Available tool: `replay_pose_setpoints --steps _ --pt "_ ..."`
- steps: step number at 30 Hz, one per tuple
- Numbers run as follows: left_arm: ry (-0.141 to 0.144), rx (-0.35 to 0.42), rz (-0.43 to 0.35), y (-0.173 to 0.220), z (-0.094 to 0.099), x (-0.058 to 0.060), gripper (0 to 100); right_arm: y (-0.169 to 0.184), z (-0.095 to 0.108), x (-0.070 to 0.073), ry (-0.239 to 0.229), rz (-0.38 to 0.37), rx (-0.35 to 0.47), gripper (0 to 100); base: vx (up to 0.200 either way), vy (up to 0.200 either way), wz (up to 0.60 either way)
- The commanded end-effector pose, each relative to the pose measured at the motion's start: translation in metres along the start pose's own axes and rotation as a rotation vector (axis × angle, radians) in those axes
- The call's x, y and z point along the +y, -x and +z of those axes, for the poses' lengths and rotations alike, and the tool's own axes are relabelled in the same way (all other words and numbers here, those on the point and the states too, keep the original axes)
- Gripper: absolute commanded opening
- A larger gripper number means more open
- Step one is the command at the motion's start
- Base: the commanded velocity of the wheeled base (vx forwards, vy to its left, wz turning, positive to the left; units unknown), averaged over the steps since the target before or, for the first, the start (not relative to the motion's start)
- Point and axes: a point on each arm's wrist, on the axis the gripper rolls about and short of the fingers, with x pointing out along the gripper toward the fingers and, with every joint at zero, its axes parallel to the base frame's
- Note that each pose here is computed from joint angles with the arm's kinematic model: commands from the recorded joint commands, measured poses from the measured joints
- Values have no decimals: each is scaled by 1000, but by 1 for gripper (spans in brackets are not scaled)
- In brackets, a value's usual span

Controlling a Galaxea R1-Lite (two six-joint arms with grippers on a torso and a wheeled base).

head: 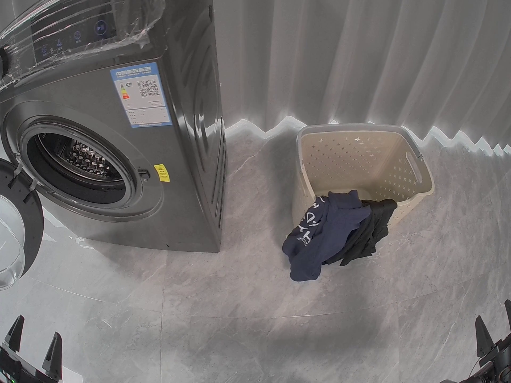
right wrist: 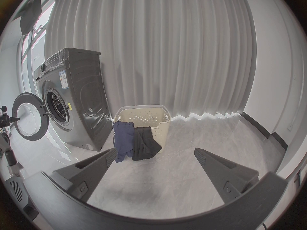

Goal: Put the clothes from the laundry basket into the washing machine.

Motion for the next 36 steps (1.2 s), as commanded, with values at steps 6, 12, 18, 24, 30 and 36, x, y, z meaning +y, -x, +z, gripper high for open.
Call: replay_pose_setpoints --steps 6,12,18,24,30,36 --pt "0 1 1 0 -5 0 100 -1 -5 0 0 -1 15 100 67 0 0" --pt "-1 1 2 0 -5 0 100 -1 -5 0 0 -1 15 100 200 0 0" --pt "-1 1 4 0 -5 0 100 -1 -5 0 0 -1 15 100 33 0 0" --pt "-1 1 2 0 -5 0 100 -1 -5 0 0 0 15 100 0 -167 0" --pt "-1 1 2 0 -5 0 100 -1 -5 0 0 0 15 100 0 -200 0" --pt "-1 1 2 0 -5 0 100 -1 -5 0 0 0 15 100 0 -200 0"
